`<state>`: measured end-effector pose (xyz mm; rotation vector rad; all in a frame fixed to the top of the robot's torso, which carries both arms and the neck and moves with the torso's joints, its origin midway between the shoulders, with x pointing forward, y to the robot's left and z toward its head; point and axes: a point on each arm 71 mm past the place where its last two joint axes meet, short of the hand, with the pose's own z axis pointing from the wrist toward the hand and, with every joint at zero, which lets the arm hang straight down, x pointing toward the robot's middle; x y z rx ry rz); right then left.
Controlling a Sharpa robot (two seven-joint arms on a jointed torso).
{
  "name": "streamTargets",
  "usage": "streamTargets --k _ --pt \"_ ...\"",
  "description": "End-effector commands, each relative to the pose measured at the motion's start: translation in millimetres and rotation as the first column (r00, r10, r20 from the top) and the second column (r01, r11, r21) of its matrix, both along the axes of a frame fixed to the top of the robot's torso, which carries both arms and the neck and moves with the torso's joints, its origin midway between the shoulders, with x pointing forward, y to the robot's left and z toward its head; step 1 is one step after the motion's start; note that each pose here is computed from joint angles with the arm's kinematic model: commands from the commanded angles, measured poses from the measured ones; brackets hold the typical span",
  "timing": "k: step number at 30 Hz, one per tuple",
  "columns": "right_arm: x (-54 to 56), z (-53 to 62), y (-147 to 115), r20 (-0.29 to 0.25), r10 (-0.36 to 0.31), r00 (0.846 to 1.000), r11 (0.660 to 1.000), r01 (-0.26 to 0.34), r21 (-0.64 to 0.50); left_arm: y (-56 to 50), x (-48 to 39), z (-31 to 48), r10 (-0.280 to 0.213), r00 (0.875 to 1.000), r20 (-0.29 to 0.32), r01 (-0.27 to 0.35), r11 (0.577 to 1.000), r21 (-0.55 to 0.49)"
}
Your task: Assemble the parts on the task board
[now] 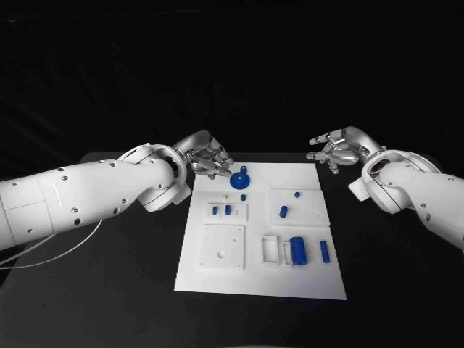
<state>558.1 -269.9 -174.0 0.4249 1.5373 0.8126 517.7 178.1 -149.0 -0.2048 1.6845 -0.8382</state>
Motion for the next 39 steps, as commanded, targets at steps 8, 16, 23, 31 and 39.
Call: streamTargets --k 8,16,23,31,39 --pt "0.1 3.1 6.7 0.041 0.012 0.999 0.999 -0.013 0.034 -34.7 9.1 -11.0 -0.272 0.945 0.184 0.208 0.929 0.305" --pt "0.0 3.9 9.8 0.049 0.017 0.999 0.999 -0.019 0.042 -46.5 11.8 -29.7 -0.348 0.930 0.119 0.261 0.853 0.452" --pt "-0.1 4.4 11.8 0.056 0.020 0.998 0.999 -0.022 0.044 -50.1 12.8 -42.3 -0.369 0.927 0.064 0.288 0.812 0.508" --pt "-0.4 4.9 13.7 0.058 0.024 0.998 0.999 -0.026 0.046 -54.9 12.9 -49.4 -0.381 0.923 0.046 0.303 0.798 0.521" --pt "-0.6 5.2 13.8 0.059 0.024 0.998 0.999 -0.027 0.046 -55.5 14.3 -52.0 -0.377 0.925 0.055 0.295 0.800 0.522"
